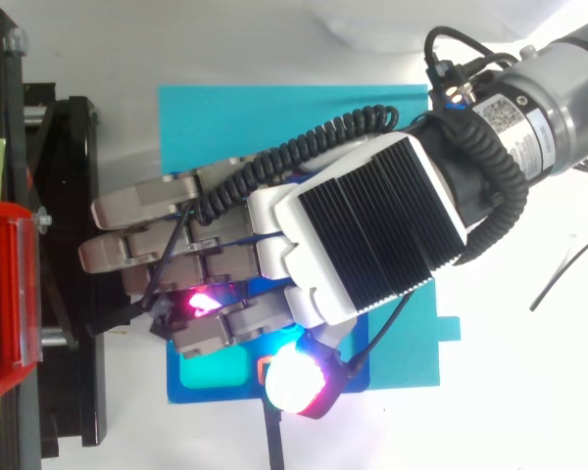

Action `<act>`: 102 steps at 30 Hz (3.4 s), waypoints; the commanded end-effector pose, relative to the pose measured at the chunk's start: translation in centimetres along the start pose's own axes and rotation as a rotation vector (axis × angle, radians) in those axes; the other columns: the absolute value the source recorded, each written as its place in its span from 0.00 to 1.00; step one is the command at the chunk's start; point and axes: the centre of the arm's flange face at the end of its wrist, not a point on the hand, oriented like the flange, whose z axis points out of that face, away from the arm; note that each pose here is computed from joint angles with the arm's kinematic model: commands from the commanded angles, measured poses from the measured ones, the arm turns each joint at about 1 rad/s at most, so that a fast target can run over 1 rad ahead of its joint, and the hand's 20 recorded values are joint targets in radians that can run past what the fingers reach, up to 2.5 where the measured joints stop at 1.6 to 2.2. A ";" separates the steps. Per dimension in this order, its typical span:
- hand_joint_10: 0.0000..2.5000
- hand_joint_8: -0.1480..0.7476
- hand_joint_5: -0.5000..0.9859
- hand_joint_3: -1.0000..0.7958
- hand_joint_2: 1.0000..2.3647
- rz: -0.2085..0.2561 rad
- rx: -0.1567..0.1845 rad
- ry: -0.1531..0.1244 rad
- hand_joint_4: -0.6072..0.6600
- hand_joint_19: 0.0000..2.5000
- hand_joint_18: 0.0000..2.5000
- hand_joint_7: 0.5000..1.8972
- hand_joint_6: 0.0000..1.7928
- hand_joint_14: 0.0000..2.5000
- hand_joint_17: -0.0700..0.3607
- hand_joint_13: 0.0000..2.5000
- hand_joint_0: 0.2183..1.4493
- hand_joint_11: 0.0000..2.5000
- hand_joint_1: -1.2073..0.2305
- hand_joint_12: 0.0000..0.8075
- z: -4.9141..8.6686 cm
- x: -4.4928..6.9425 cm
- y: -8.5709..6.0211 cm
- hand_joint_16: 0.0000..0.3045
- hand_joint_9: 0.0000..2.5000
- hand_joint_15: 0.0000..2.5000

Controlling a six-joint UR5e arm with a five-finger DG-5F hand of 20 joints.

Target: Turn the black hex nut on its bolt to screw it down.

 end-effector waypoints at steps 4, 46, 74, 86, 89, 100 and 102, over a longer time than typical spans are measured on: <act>0.00 0.47 0.23 0.28 0.00 0.010 -0.004 0.023 0.69 0.00 0.05 0.50 0.28 0.00 0.51 0.12 0.13 0.07 0.62 0.43 -0.2 0.2 0.2 0.22 0.25 0.00; 0.00 0.44 0.21 0.28 0.00 0.013 -0.034 0.054 0.63 0.00 0.04 0.33 0.28 0.00 0.48 0.11 0.18 0.07 0.56 0.40 0.2 -2.1 0.1 0.20 0.24 0.00; 0.00 0.42 0.20 0.28 0.00 -0.081 -0.046 0.131 0.62 0.00 0.04 0.38 0.28 0.00 0.48 0.11 0.18 0.07 0.45 0.40 0.3 -3.3 0.6 0.20 0.22 0.00; 0.00 0.41 0.21 0.28 0.00 -0.083 -0.047 0.129 0.61 0.00 0.03 0.43 0.28 0.00 0.46 0.11 0.22 0.07 0.44 0.37 0.2 -2.4 0.9 0.18 0.22 0.00; 0.00 0.41 0.21 0.28 0.00 -0.083 -0.045 0.129 0.61 0.00 0.03 0.45 0.28 0.00 0.45 0.11 0.22 0.07 0.44 0.37 0.1 -2.5 0.8 0.18 0.22 0.00; 0.00 0.41 0.22 0.28 0.00 -0.086 -0.042 0.125 0.61 0.00 0.03 0.52 0.28 0.00 0.45 0.11 0.22 0.07 0.44 0.37 0.0 -2.5 0.6 0.18 0.22 0.00; 0.00 0.41 0.22 0.28 0.00 -0.087 -0.040 0.124 0.61 0.00 0.03 0.53 0.28 0.00 0.45 0.11 0.22 0.07 0.44 0.37 -0.1 -2.5 0.5 0.18 0.22 0.00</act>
